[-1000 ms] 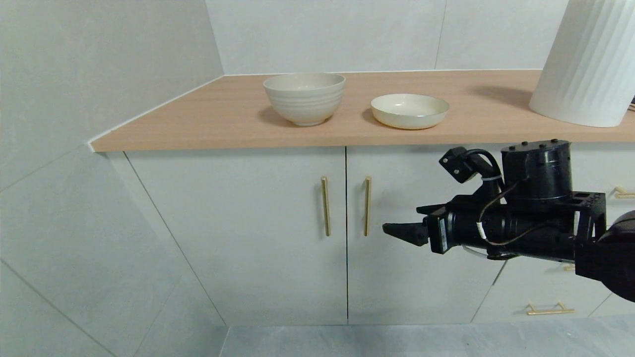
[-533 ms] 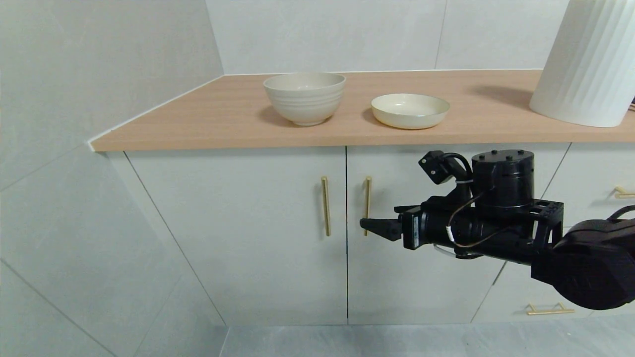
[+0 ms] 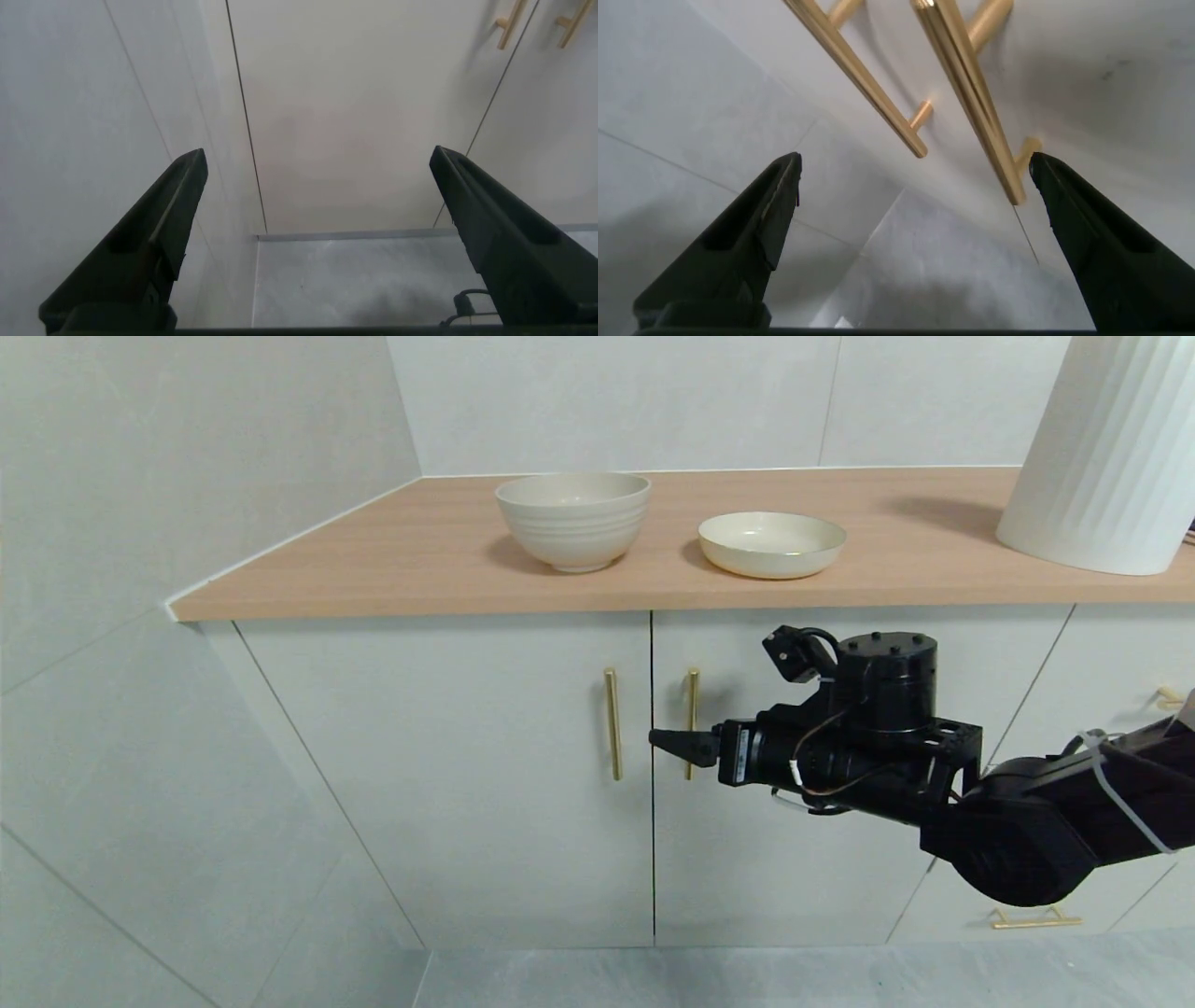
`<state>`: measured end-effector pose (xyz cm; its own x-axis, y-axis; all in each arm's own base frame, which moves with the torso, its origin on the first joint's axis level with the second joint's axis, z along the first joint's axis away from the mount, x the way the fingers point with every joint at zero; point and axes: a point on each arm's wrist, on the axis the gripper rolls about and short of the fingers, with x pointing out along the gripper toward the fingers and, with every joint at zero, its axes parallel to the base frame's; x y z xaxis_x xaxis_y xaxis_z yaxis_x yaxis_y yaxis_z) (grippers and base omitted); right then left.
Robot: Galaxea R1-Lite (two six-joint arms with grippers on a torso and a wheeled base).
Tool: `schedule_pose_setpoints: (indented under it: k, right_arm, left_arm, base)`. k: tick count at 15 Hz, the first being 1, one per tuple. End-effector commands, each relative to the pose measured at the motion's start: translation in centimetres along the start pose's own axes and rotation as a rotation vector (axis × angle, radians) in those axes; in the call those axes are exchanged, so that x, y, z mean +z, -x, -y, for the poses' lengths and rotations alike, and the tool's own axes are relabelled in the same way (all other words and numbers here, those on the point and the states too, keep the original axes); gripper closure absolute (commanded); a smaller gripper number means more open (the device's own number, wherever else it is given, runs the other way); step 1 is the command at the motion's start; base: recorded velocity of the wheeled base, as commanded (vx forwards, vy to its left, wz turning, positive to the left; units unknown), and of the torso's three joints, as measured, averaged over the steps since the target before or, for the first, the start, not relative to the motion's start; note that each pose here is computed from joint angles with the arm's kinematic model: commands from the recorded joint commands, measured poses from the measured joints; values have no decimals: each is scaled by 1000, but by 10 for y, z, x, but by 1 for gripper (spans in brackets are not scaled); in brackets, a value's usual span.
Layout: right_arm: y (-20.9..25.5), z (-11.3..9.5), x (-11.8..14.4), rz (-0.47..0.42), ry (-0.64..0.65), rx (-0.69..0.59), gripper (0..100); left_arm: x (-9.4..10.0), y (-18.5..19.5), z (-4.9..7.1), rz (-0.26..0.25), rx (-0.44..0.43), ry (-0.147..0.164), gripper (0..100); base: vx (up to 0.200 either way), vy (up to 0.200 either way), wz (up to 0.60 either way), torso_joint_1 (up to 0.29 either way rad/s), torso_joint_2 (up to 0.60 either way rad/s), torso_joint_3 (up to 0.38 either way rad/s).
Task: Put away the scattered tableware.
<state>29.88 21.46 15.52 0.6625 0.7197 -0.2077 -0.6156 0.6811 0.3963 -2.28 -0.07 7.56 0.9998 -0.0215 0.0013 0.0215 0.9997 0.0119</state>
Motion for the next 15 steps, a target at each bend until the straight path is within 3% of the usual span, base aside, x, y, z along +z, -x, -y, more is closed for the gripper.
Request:
schedule_pose_setpoints:
  k: [1, 11, 15]
  right_arm:
    - [-6, 3, -6, -16, -3, -3, 0]
    - [-27, 10, -17, 59, 2, 30, 0]
    - [-31, 4, -23, 50, 4, 49, 0]
  left_arm:
    - [0, 0, 0, 0, 0, 0, 0]
    - [0, 0, 0, 0, 0, 0, 0]
    - [0, 0, 0, 0, 0, 0, 0]
  base:
    - [0, 0, 0, 0, 0, 0]
    - [0, 0, 0, 0, 0, 0]
    - [0, 0, 0, 0, 0, 0]
